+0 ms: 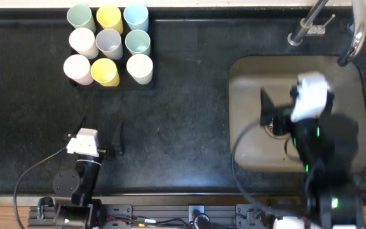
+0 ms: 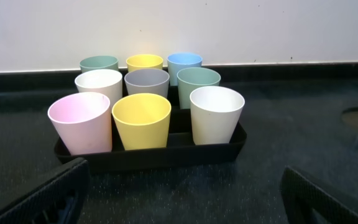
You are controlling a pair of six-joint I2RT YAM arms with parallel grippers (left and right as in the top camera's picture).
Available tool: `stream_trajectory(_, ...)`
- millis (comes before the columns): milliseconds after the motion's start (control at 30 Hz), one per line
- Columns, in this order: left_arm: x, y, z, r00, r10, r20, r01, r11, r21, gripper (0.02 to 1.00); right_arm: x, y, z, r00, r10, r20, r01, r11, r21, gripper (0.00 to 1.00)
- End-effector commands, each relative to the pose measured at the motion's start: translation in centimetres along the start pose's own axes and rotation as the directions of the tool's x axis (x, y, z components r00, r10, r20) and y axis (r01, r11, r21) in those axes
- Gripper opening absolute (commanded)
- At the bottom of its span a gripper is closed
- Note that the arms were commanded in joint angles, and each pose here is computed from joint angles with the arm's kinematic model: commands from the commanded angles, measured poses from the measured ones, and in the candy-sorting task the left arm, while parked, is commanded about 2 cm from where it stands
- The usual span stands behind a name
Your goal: Store Cups
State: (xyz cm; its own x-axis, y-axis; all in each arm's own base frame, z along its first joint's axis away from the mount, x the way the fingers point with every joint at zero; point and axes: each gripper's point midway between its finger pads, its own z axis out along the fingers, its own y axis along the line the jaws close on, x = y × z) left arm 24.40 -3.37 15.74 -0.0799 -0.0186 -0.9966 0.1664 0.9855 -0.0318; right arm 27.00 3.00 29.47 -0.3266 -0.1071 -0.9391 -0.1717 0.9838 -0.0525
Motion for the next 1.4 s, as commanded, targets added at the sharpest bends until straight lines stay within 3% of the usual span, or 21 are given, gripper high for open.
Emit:
stream_trajectory(33, 0.0, -0.2, 0.0, 1.000, -0.004, 0.002, 0.004, 1.000, 0.015, 1.000, 1.6, 0.5, -2.0, 0.984, -0.028, 0.175, 0.027, 1.000, 0.008, 0.998)
stream_trajectory(100, 0.0, -0.2, 0.0, 1.000, -0.003, 0.002, 0.003, 1.000, 0.015, 1.000, 2.0, 0.6, -2.6, 0.969, -0.026, 0.245, 0.024, 1.000, 0.014, 0.998)
stream_trajectory(167, 0.0, -0.2, 0.0, 1.000, -0.004, 0.002, 0.004, 1.000, 0.015, 1.000, 2.5, 0.7, -3.1, 0.952, 0.024, 0.305, -0.027, 1.000, 0.007, 0.998)
stream_trajectory(233, 0.0, -0.2, 0.0, 1.000, -0.004, 0.002, 0.004, 1.000, 0.015, 0.998, 3.5, 0.8, -3.6, 0.922, 0.128, 0.366, -0.125, 0.992, -0.030, 0.998)
stream_trajectory(300, 0.0, -0.2, 0.0, 1.000, -0.004, 0.002, 0.004, 1.000, 0.015, 1.000, 4.3, 0.9, -3.7, 0.900, 0.151, 0.408, -0.146, 0.988, -0.043, 0.998)
stream_trajectory(800, 0.0, -0.2, 0.0, 1.000, -0.004, 0.002, 0.004, 1.000, 0.015, 1.000, 12.2, 1.0, 1.8, 0.929, 0.160, 0.333, -0.158, 0.987, -0.033, 0.996)
stream_trajectory(1400, 0.0, -0.2, 0.0, 1.000, -0.003, 0.002, 0.003, 1.000, 0.015, 0.998, 12.3, 0.5, 1.8, 0.929, 0.161, 0.334, -0.168, 0.986, -0.007, 1.000)
